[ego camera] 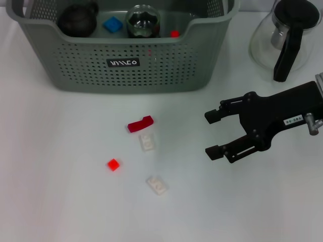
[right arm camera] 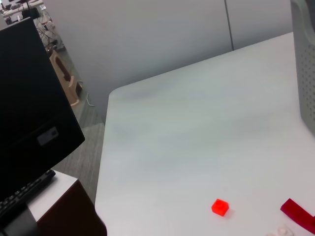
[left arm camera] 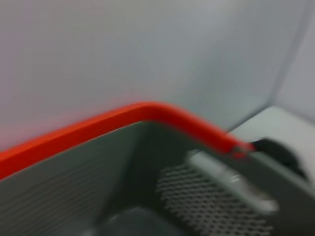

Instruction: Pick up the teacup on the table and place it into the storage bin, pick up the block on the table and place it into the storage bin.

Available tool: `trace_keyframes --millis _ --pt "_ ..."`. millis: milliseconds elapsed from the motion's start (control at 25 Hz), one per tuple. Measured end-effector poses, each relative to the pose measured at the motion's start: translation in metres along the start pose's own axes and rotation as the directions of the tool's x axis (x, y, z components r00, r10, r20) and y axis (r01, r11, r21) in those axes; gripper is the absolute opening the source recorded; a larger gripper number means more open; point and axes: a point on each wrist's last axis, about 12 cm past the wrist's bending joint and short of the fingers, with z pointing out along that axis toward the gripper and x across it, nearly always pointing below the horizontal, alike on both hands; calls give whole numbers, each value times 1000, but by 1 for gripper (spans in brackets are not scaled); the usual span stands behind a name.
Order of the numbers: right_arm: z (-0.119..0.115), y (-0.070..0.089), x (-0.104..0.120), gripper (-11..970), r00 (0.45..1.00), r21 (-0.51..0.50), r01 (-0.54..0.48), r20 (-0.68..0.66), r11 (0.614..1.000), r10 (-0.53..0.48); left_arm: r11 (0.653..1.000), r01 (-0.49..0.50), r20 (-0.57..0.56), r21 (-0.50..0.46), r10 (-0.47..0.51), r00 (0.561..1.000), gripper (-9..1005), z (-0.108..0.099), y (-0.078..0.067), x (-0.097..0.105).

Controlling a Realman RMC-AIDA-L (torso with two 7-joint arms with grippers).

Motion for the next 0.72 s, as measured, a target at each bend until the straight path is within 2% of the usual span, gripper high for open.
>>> trace_keyframes --millis 120,240,320,360,440,520,640,720 --pt "-1 0 2 928 1000 6 -5 6 1000 5 998 9 -27 -64 -11 1000 209 11 8 -3" --pt "-2 0 4 928 1000 10 -11 8 1000 11 994 -2 -29 -105 -1 1000 212 11 9 -7" --pt "-3 0 7 928 1000 17 -12 11 1000 12 994 -13 -22 -111 10 1000 285 -3 3 -13" --pt "-4 0 7 928 1000 20 -12 14 1000 12 994 -13 -22 -111 10 1000 322 -3 3 -13" --pt "-6 -1 8 928 1000 24 -12 17 1000 12 993 -18 0 -114 18 1000 395 -20 -3 -18" --pt "-7 -1 8 927 1000 28 -14 21 1000 14 995 -42 13 -90 43 999 462 -38 -13 -21" --pt "-8 -1 9 927 1000 33 -17 26 999 16 991 -130 3 18 130 991 552 -61 -37 -18" --pt "-9 -1 9 927 999 38 -22 32 999 20 967 -206 -18 146 211 977 611 -70 -55 -9"
